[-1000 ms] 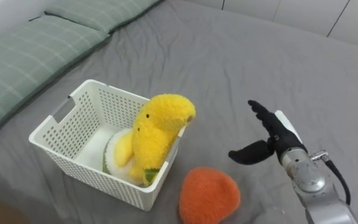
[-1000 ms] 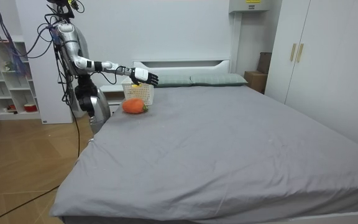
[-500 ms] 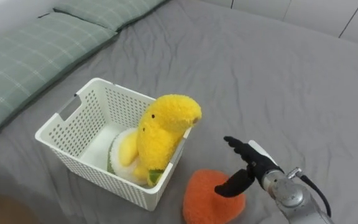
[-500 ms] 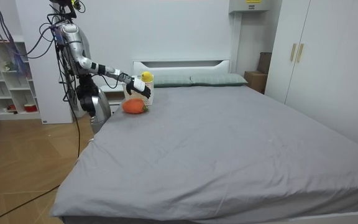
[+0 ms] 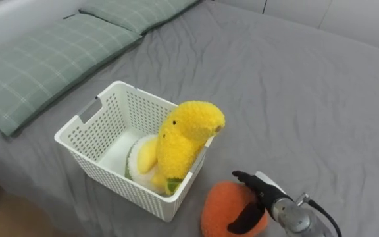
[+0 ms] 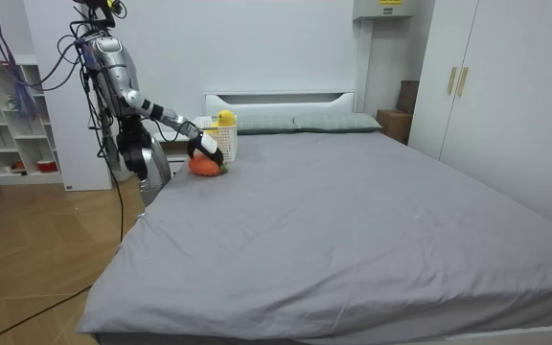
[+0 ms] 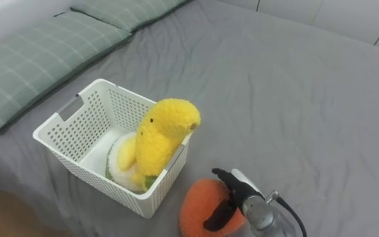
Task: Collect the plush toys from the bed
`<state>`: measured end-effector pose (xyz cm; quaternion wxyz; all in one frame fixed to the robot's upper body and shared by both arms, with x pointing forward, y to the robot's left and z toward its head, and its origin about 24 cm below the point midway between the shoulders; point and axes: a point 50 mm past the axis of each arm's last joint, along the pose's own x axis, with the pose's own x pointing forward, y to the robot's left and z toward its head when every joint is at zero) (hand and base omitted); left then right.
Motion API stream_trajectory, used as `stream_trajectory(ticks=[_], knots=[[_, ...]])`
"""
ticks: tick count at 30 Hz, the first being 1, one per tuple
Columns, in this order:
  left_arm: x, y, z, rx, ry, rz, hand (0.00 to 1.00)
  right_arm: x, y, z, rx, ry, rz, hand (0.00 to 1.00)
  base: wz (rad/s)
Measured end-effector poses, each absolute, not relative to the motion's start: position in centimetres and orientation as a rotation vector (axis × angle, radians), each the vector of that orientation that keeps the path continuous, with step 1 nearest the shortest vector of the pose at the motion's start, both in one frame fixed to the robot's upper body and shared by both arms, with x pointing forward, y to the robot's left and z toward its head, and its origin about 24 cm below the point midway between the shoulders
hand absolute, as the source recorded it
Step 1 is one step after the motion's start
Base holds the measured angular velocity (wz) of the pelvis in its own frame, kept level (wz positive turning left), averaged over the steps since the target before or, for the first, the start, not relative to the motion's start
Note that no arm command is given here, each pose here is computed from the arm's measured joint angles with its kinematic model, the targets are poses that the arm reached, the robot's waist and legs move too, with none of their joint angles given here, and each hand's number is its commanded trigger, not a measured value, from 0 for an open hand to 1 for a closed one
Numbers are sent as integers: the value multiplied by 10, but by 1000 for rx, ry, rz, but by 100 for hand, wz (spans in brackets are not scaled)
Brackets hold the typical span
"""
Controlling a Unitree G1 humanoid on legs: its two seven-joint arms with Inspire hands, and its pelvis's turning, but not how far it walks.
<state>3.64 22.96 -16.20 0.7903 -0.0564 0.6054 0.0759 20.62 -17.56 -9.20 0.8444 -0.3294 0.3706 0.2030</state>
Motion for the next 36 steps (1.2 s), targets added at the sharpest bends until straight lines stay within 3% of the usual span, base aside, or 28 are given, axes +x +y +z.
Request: stream_trajectory(ticks=[13, 14, 15, 16, 20, 36], knots=[[38, 233, -161, -110, 1300, 169, 0, 197, -182, -105, -745, 856, 430, 1, 5], [38, 233, -161, -109, 1300, 171, 0, 196, -183, -105, -754, 857, 433, 18, 8], [38, 233, -161, -108, 1301, 172, 0, 196, -183, -106, -760, 858, 434, 51, 9], [37, 233, -161, -109, 1302, 173, 0, 196, -183, -106, -761, 862, 433, 56, 13], [37, 232, -161, -110, 1303, 171, 0, 194, -186, -109, -785, 871, 405, 100, 5], [37, 226, -163, -127, 1314, 163, 0, 187, -187, -116, -777, 898, 392, 100, 1]])
